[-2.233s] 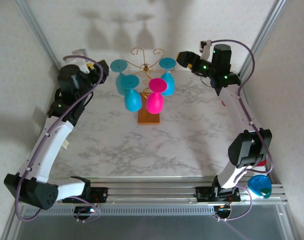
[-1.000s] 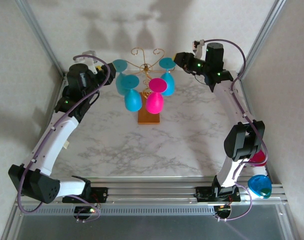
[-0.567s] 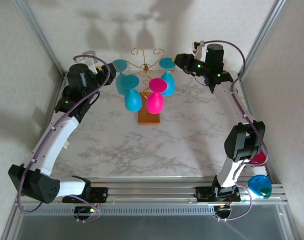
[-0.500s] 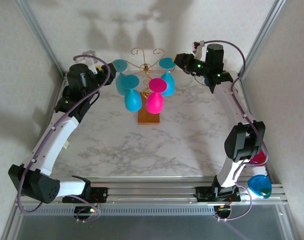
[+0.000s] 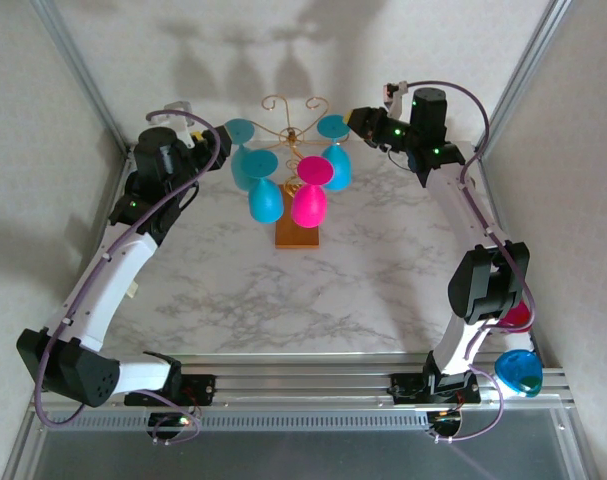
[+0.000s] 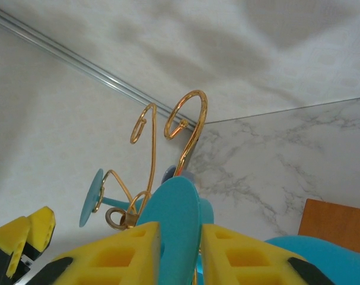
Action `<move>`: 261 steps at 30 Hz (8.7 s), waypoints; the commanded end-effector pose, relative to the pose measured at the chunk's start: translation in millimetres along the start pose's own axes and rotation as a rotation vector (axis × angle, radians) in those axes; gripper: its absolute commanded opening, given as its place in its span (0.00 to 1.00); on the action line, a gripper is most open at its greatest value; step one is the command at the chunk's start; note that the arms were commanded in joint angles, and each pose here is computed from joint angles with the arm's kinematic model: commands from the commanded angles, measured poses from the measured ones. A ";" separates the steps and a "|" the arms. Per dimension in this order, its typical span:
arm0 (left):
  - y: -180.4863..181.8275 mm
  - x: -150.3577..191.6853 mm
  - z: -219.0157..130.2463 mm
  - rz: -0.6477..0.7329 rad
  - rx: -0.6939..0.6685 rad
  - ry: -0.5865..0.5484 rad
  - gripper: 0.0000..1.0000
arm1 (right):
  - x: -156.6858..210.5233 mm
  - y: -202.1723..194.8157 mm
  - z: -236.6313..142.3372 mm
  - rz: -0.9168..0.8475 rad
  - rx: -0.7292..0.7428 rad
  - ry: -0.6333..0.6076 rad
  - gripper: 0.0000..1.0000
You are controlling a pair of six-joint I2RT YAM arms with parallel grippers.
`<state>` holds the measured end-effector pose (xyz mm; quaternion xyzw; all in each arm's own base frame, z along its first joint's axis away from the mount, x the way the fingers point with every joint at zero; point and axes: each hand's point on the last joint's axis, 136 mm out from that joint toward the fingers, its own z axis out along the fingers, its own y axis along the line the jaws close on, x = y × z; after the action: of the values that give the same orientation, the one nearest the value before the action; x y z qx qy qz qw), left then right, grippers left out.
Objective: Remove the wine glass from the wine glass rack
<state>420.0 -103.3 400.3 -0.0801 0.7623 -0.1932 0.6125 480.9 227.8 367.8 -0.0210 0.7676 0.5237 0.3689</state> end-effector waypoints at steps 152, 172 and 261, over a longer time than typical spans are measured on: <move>-10.0 -3.6 -2.9 -0.010 0.030 -0.030 0.60 | -30.0 32.3 15.1 0.109 -0.194 -0.037 0.00; -13.2 -4.1 -3.6 -0.010 0.035 -0.019 0.59 | -57.4 -9.0 -38.6 0.172 -0.120 -0.163 0.00; -78.7 262.1 -137.4 -0.311 0.278 0.792 0.54 | 320.2 41.7 -83.4 -1.116 0.118 0.141 0.00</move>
<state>214.7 -234.3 214.5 -0.0199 0.8888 -0.3834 0.2501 181.1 288.7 217.7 -0.4393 0.7092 0.2152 0.5077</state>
